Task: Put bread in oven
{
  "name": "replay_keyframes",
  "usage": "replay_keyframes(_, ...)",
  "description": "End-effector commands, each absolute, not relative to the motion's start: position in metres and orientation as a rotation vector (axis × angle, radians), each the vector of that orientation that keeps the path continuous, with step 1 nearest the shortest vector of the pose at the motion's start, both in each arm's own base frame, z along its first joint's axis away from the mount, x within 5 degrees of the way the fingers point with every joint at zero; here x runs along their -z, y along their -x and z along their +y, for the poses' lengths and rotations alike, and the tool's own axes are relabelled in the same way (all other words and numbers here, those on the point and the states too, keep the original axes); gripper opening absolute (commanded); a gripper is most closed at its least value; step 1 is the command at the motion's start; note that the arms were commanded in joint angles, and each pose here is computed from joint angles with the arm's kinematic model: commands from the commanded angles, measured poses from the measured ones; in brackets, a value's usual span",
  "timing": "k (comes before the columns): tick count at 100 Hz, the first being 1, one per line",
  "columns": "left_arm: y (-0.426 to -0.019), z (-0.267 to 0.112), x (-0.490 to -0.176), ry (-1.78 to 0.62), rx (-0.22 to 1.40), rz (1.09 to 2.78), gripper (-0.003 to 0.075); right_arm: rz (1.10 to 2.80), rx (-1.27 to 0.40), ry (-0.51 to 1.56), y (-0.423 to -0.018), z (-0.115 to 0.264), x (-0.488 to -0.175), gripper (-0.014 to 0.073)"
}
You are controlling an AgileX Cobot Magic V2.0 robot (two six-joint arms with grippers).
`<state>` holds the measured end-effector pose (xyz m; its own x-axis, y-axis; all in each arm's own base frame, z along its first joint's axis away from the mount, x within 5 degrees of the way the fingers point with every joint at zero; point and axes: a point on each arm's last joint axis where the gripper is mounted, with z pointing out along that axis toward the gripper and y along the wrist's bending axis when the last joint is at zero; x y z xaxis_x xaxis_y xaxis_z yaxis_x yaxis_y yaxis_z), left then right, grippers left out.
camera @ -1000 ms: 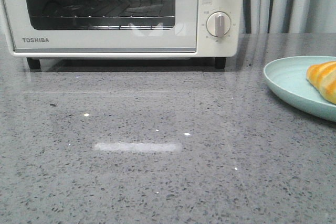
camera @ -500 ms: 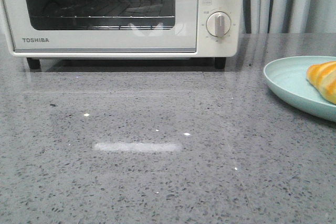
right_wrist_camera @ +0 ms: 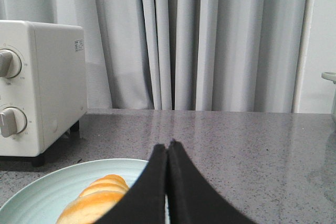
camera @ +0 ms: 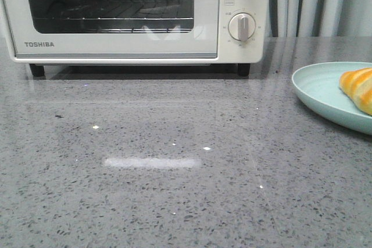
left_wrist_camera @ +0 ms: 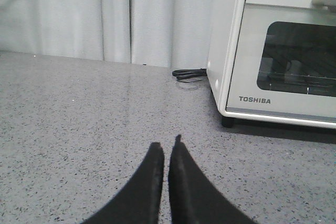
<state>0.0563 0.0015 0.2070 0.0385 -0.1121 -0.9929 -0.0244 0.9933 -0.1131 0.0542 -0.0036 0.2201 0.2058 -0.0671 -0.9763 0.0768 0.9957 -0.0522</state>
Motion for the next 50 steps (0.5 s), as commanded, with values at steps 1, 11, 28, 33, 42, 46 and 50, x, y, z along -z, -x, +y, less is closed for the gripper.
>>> replay_keyframes(1, -0.054, 0.002, -0.208, 0.11, 0.073, 1.442, -0.002, 1.278, 0.116, 0.002, -0.051, -0.003, -0.224, -0.0068)
replay_keyframes(11, -0.054, 0.002, -0.209, 0.11, 0.073, 1.439, -0.002, 1.265, 0.116, 0.002, -0.051, -0.003, -0.225, -0.0068)
replay_keyframes(28, -0.054, 0.002, -0.209, 0.11, 0.073, 1.441, -0.002, 1.238, 0.117, 0.002, -0.05, -0.003, -0.228, -0.0068)
replay_keyframes(33, -0.054, 0.002, -0.209, 0.11, 0.073, 1.439, -0.002, 1.236, 0.117, 0.002, -0.05, -0.003, -0.228, -0.0068)
replay_keyframes(42, -0.053, 0.002, -0.215, 0.112, 0.075, 1.366, -0.002, 1.236, 0.117, 0.002, -0.05, -0.003, -0.228, -0.0068)
replay_keyframes(46, -0.052, 0.003, -0.219, 0.122, 0.084, 1.321, -0.002, 1.233, 0.116, 0.001, -0.05, -0.003, -0.228, -0.0068)
replay_keyframes(50, -0.051, 0.003, -0.223, 0.138, 0.098, 1.273, -0.002, 1.223, 0.103, -0.012, -0.05, -0.003, -0.229, -0.0068)
